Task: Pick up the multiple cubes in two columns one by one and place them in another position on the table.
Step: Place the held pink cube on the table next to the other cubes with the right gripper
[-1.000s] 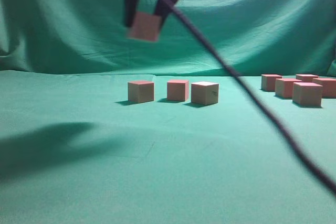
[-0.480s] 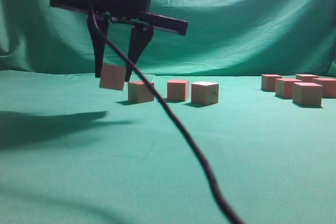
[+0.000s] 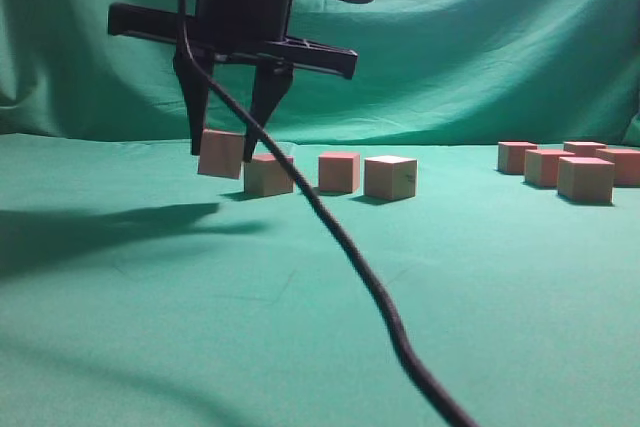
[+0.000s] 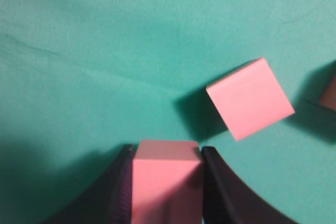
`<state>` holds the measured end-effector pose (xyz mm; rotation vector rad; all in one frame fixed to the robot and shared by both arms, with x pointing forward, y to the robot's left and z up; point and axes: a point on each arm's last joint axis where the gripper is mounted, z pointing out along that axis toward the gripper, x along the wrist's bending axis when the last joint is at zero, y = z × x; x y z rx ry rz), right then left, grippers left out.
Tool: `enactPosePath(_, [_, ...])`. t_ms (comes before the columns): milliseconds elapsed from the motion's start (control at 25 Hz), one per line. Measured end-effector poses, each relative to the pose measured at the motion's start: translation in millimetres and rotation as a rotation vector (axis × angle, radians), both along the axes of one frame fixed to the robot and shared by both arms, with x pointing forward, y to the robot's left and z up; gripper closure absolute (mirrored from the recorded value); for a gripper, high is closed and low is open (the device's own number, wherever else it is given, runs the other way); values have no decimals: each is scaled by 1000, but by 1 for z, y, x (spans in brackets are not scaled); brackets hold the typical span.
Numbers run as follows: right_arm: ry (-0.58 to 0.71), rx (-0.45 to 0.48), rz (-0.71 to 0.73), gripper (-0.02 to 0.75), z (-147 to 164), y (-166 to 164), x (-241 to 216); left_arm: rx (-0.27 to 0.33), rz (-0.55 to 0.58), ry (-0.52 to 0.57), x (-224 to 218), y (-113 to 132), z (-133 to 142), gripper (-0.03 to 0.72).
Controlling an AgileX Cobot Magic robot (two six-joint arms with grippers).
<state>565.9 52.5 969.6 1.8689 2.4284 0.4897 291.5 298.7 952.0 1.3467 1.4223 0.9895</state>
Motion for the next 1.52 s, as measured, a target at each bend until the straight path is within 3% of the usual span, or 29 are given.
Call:
enactPosePath(240, [3,-29,5,475,-14,1,3,0,0,0,0,0,0,688])
enactPosePath(1520, [0,-39,-9,475,-19,1,5,0,0,0,0,0,0,688])
